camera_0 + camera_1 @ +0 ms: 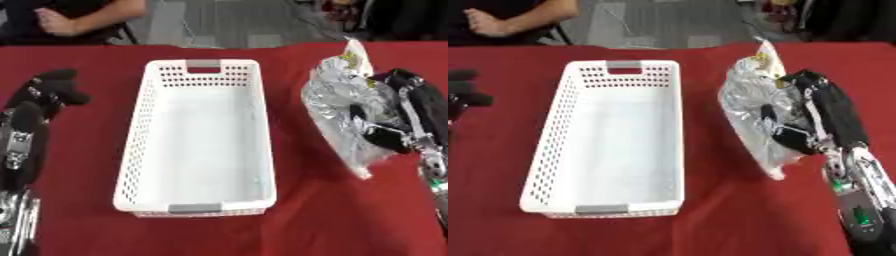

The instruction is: Pick up objects on the table and place them in the box.

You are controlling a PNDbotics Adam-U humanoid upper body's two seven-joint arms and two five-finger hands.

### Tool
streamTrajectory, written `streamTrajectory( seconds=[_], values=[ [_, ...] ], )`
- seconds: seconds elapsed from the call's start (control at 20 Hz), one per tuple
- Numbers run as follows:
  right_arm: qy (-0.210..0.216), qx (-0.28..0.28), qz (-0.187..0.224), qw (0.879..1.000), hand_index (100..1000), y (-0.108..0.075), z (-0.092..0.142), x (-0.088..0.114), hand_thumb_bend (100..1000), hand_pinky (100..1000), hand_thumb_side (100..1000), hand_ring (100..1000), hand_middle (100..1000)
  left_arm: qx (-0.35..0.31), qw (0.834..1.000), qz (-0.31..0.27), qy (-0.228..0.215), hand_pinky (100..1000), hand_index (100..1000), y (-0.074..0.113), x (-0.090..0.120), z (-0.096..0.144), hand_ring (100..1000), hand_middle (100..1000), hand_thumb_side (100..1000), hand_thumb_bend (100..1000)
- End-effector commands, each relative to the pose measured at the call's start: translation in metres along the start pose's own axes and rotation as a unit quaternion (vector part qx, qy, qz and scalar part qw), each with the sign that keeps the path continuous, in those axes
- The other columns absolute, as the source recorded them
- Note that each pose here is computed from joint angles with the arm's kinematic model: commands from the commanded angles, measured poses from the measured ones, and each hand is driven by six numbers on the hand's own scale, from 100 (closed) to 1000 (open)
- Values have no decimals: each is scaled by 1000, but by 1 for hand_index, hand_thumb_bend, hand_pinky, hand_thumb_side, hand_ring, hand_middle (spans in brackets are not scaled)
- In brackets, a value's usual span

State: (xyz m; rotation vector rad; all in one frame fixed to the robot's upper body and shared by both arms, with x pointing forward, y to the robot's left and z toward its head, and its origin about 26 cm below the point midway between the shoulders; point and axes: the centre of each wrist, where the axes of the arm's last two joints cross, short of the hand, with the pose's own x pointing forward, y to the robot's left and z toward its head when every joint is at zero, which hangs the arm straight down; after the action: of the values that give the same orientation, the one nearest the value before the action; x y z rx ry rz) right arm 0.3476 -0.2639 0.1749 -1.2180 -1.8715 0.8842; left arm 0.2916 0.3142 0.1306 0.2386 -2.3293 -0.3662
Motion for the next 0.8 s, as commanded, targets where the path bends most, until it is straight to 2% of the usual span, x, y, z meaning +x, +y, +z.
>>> streamTrajectory(
  seconds=[0.05, 0.2, 0.35, 0.5, 0.8],
  values=[
    [-33, -80, -5, 996, 185, -34, -13, 12, 100, 100, 100, 100, 100, -3, 1000, -10, -8, 692, 749, 4, 4, -3, 607, 805, 930, 1000],
    [-69, -145, -26, 987, 187, -64, -22, 28, 100, 100, 100, 100, 100, -3, 1000, -10, -5, 692, 749, 4, 3, -2, 608, 805, 933, 1000],
    [-101, -176, -40, 978, 188, -84, -29, 42, 100, 100, 100, 100, 100, -5, 1000, -10, -4, 692, 749, 4, 3, -2, 608, 805, 932, 1000],
    [-139, -180, -42, 973, 188, -96, -36, 55, 100, 100, 100, 100, 100, -6, 1000, -11, -4, 692, 749, 4, 2, -2, 608, 805, 933, 1000],
    [-230, -150, -35, 961, 190, -106, -56, 81, 100, 100, 129, 100, 100, -11, 1000, -10, -3, 693, 749, 3, 2, -2, 608, 806, 939, 1000]
  ],
)
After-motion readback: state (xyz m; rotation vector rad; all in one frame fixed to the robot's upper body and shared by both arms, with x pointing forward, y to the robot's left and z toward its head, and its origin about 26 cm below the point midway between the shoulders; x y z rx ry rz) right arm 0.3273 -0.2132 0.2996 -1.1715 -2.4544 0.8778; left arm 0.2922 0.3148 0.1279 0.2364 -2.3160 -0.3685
